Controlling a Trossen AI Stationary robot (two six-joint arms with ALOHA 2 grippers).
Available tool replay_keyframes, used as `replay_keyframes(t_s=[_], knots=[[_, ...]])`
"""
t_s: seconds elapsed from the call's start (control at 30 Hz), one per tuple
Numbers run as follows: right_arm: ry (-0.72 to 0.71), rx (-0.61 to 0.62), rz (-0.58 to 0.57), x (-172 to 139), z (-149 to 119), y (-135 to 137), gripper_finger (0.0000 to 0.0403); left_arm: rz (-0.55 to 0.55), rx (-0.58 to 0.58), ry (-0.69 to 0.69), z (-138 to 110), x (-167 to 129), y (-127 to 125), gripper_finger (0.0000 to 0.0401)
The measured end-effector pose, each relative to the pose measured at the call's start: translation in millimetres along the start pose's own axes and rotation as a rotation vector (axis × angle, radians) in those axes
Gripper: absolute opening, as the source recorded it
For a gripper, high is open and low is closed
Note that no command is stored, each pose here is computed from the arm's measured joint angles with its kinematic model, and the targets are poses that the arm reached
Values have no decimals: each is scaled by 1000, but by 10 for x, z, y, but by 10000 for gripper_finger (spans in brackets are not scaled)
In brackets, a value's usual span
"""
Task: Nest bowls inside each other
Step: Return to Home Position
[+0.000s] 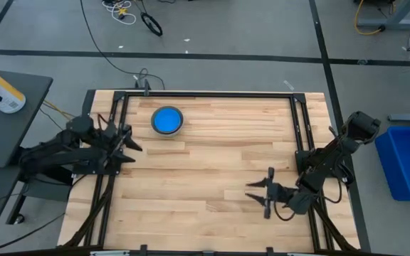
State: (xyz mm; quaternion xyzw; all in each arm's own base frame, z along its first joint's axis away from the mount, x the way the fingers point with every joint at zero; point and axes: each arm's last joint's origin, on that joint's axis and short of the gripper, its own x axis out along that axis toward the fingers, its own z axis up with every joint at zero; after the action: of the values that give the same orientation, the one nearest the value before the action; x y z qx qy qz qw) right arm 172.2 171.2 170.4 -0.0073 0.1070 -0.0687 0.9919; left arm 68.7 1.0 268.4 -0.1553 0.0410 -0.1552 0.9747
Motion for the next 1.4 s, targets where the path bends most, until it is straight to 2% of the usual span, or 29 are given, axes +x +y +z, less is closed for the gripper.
replay_keyframes(t_s=[0.27, 0.53, 0.67, 0.77, 0.9, 1.1, 1.3, 1.4], knots=[[-97, -18, 74, -358, 235, 50, 145, -47, 30, -67, -245, 32, 58, 247], [-126, -15, 111, -670, 281, 77, 150, -58, 100, -192, -531, 189, 194, 247], [-128, -23, 90, -739, 248, 89, 150, -1, 115, -225, -734, 270, 289, 248], [-129, -39, 44, -786, 200, 80, 146, 54, 130, -243, -774, 288, 305, 247], [-130, 7, 3, -824, 141, 61, 142, 158, 148, -214, -825, 306, 319, 247], [-106, 3, 14, -858, 47, 39, 143, 301, 156, -149, -912, 319, 347, 241], [-14, -18, 38, -893, -161, -71, 149, 307, 169, -122, -932, 336, 345, 233], [39, 36, 46, -904, -306, -165, 149, 314, 167, -110, -941, 344, 352, 230]])
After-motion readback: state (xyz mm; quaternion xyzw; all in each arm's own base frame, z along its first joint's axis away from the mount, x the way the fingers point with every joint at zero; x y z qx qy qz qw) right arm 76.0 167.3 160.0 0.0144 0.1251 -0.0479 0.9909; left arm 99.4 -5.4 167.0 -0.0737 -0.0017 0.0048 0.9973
